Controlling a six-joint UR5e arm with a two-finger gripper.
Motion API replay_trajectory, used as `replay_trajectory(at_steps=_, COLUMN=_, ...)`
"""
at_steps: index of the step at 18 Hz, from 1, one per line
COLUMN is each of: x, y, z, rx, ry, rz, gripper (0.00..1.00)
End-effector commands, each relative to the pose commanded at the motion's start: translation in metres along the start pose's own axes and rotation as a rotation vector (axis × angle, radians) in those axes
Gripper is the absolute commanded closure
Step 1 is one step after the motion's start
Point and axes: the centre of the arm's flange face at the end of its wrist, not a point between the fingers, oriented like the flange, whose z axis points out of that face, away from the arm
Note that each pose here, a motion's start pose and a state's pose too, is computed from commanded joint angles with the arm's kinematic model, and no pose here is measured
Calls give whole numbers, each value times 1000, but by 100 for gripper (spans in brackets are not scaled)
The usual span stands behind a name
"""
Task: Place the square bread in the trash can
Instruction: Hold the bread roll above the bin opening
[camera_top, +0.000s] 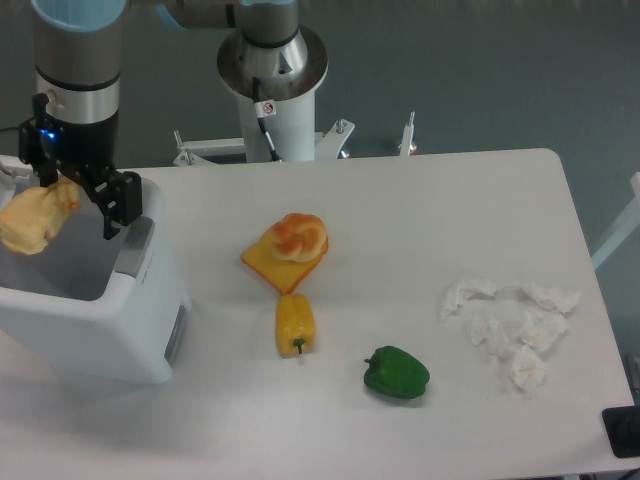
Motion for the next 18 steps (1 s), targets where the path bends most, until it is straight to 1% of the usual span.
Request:
replay_trajectory(at_steps=14, x=-5, y=-2, z=4, rx=1, ry=9, rz=-1, gripper=0)
replay_trajectory(at_steps=18, x=-2, y=-1, z=3, rx=11, ry=27, rz=0, gripper=0)
